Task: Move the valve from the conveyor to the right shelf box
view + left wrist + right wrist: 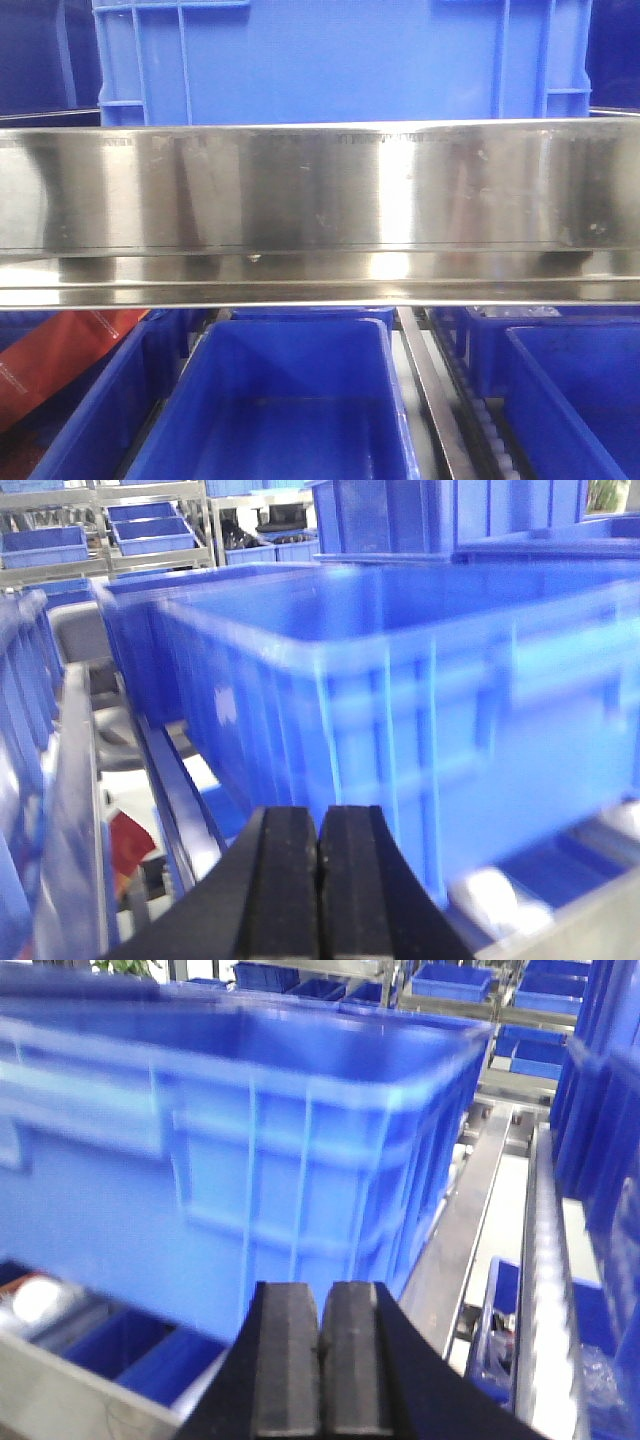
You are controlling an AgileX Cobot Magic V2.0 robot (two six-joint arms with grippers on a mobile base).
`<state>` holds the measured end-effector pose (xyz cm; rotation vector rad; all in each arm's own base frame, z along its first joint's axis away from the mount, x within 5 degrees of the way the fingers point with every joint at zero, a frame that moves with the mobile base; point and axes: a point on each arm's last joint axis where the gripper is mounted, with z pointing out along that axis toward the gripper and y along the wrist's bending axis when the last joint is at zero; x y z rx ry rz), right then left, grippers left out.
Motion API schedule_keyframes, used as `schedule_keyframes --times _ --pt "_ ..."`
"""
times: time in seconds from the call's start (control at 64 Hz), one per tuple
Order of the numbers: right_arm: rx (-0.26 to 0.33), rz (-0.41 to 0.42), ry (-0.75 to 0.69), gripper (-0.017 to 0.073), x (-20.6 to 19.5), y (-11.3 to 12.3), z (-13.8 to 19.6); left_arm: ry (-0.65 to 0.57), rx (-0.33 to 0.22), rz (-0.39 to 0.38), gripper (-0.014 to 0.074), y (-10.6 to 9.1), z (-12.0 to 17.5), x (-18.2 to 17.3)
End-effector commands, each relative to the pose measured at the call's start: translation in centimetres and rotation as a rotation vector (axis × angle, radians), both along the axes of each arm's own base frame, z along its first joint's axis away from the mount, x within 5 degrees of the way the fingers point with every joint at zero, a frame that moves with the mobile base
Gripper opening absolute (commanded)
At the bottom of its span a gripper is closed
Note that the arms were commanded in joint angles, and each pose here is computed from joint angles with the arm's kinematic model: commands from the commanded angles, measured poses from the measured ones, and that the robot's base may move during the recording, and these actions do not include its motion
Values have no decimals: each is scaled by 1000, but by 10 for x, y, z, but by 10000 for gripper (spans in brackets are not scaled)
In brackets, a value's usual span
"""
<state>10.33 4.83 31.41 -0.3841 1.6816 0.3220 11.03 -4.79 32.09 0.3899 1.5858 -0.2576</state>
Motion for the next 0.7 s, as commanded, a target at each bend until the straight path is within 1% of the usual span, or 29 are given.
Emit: schedule_keyframes --times 0.0,0.688 --pt "4 -9 -47 -162 0 -1 -4 -51 -42 -6 -111 0 -3 -2" --pt "6 -11 -53 -162 0 -1 -5 -46 -40 -5 -111 0 -5 -2"
